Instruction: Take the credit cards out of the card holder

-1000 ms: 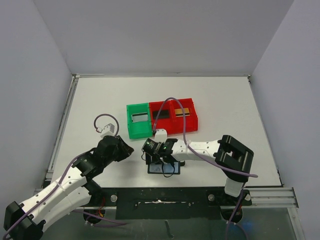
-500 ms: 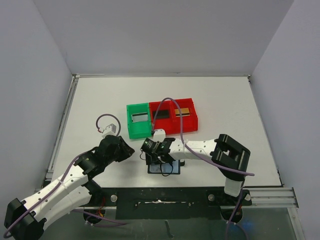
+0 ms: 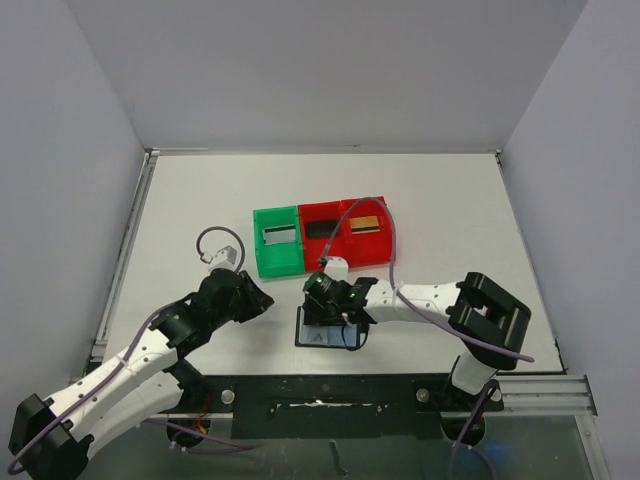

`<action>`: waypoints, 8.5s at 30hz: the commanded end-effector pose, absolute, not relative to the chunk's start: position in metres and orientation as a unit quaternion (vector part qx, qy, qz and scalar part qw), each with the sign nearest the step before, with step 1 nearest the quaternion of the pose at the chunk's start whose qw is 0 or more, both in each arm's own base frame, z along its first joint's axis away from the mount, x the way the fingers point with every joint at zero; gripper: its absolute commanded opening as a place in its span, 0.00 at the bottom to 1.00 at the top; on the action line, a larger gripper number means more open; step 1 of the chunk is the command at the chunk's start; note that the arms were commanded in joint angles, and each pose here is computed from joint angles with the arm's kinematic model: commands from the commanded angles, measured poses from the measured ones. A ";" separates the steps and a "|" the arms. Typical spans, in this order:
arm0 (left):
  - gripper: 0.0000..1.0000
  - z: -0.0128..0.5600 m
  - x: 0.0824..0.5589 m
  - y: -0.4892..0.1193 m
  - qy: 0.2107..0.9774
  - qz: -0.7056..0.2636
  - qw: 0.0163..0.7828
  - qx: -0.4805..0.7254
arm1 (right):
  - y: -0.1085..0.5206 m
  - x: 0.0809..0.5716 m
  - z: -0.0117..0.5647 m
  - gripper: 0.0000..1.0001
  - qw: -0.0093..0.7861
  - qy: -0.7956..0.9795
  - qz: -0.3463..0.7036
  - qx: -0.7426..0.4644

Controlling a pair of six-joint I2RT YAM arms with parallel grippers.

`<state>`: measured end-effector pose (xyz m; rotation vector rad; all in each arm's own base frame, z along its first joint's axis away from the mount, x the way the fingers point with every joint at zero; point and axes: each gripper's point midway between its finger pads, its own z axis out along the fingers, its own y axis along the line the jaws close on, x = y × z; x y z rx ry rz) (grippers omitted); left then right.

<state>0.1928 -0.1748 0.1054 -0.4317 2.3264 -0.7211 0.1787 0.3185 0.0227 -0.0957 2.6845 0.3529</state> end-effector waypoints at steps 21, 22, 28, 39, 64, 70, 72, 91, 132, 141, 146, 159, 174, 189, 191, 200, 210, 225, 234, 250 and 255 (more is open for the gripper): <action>0.22 0.115 0.198 -0.180 0.870 -0.302 0.343 -0.184 | 0.312 0.175 0.010 0.71 0.222 0.972 0.048 -0.053; 0.22 0.117 0.199 -0.176 0.867 -0.301 0.350 -0.190 | 0.312 0.174 0.008 0.71 0.220 0.973 0.036 -0.059; 0.22 0.127 0.199 -0.162 0.853 -0.298 0.373 -0.213 | 0.316 0.174 0.006 0.59 0.219 0.973 0.023 -0.071; 0.23 0.129 0.199 -0.186 0.854 -0.336 0.359 -0.169 | 0.334 0.172 0.015 0.54 0.193 0.954 0.227 -0.023; 0.30 0.083 0.150 -0.261 0.860 -0.453 0.232 -0.046 | 0.329 0.167 0.004 0.57 0.154 0.942 0.299 0.020; 0.27 0.062 0.152 -0.250 0.879 -0.414 0.227 -0.071 | 0.327 0.168 0.004 0.57 0.153 0.939 0.308 0.025; 0.26 0.058 0.152 -0.247 0.882 -0.406 0.227 -0.078 | 0.327 0.168 0.004 0.57 0.151 0.937 0.313 0.028; 0.23 0.058 0.160 -0.240 0.885 -0.383 0.247 -0.092 | 0.323 0.169 0.009 0.51 0.151 0.922 0.354 0.044; 0.35 0.086 0.165 -0.266 0.870 -0.423 0.251 -0.033 | 0.318 0.171 0.020 0.47 0.151 0.888 0.428 0.076; 0.37 0.094 0.164 -0.269 0.860 -0.439 0.260 -0.022 | 0.315 0.172 0.021 0.47 0.156 0.891 0.420 0.075; 0.37 0.079 0.162 -0.273 0.877 -0.414 0.243 -0.004 | 0.315 0.173 0.022 0.47 0.158 0.890 0.421 0.075; 0.27 0.056 0.162 -0.257 0.900 -0.363 0.241 -0.024 | 0.314 0.174 0.025 0.47 0.160 0.885 0.429 0.077; 0.23 0.030 0.159 -0.234 0.927 -0.291 0.233 -0.035 | 0.312 0.173 0.027 0.47 0.157 0.878 0.445 0.081; 0.23 0.020 0.158 -0.224 0.937 -0.262 0.229 -0.037 | 0.308 0.171 0.025 0.47 0.153 0.875 0.451 0.087; 0.23 0.023 0.160 -0.223 0.936 -0.259 0.233 -0.041 | 0.307 0.170 0.024 0.46 0.153 0.875 0.450 0.087; 0.41 0.099 0.177 -0.248 0.890 -0.350 0.290 -0.044 | 0.309 0.175 0.026 0.46 0.155 0.874 0.452 0.090; 0.43 0.102 0.156 -0.290 0.868 -0.444 0.224 0.005 | 0.310 0.177 0.027 0.47 0.156 0.873 0.453 0.092; 0.17 0.071 0.159 -0.302 0.886 -0.418 0.201 -0.007 | 0.314 0.181 0.045 0.54 0.175 0.862 0.470 0.075; 0.18 0.073 0.161 -0.305 0.884 -0.422 0.203 -0.003 | 0.303 0.195 0.078 0.70 0.235 0.869 0.431 0.058; 0.43 0.101 0.150 -0.350 0.868 -0.453 0.189 0.075 | 0.221 0.187 0.077 0.69 0.293 0.884 0.319 0.177; 0.46 0.100 0.155 -0.334 0.876 -0.430 0.212 0.055 | 0.224 0.185 0.088 0.60 0.297 0.875 0.343 0.171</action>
